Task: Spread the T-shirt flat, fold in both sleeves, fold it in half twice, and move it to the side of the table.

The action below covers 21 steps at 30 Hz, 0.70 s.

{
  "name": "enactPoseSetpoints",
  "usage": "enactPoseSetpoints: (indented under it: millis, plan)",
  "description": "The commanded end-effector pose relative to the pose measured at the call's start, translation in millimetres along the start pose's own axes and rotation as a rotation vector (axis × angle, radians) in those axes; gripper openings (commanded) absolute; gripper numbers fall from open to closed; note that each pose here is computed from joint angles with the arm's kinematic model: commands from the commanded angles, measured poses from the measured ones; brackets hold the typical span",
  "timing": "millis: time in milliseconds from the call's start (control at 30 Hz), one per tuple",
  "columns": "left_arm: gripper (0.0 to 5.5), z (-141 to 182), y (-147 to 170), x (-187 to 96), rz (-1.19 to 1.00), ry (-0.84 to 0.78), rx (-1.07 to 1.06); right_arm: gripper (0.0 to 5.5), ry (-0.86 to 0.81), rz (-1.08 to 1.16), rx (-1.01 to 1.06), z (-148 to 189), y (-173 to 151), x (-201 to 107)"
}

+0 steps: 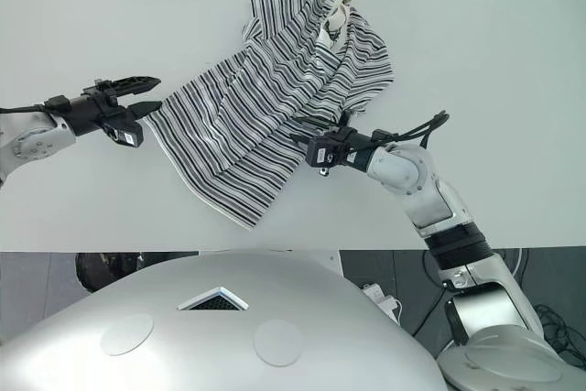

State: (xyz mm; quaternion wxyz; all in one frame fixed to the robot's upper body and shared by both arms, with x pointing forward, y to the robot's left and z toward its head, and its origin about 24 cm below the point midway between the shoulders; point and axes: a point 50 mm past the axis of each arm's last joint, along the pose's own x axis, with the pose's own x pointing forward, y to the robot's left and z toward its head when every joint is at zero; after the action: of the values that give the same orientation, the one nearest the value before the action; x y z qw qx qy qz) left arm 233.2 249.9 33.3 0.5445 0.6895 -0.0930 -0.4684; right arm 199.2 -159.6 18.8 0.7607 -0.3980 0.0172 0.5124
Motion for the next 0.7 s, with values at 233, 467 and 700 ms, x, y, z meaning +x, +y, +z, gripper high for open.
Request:
enactPoseSetpoints:
  millis: [233,467,700]
  plan:
    - [2.68,96.3,-56.7,-21.6,-0.313,-0.244,-0.101,1.51,0.325,0.125,-0.009,-59.9,-21.0,-60.5]
    - [2.68,141.9,-4.9,-9.5,-0.218,-0.464,-0.494,1.51,0.423,0.061,-0.076,-69.6,-82.2,-80.7]
    - [2.68,155.1,16.8,-10.5,-0.234,-0.566,-0.652,1.51,0.397,0.076,-0.154,-65.5,-94.4,-71.8]
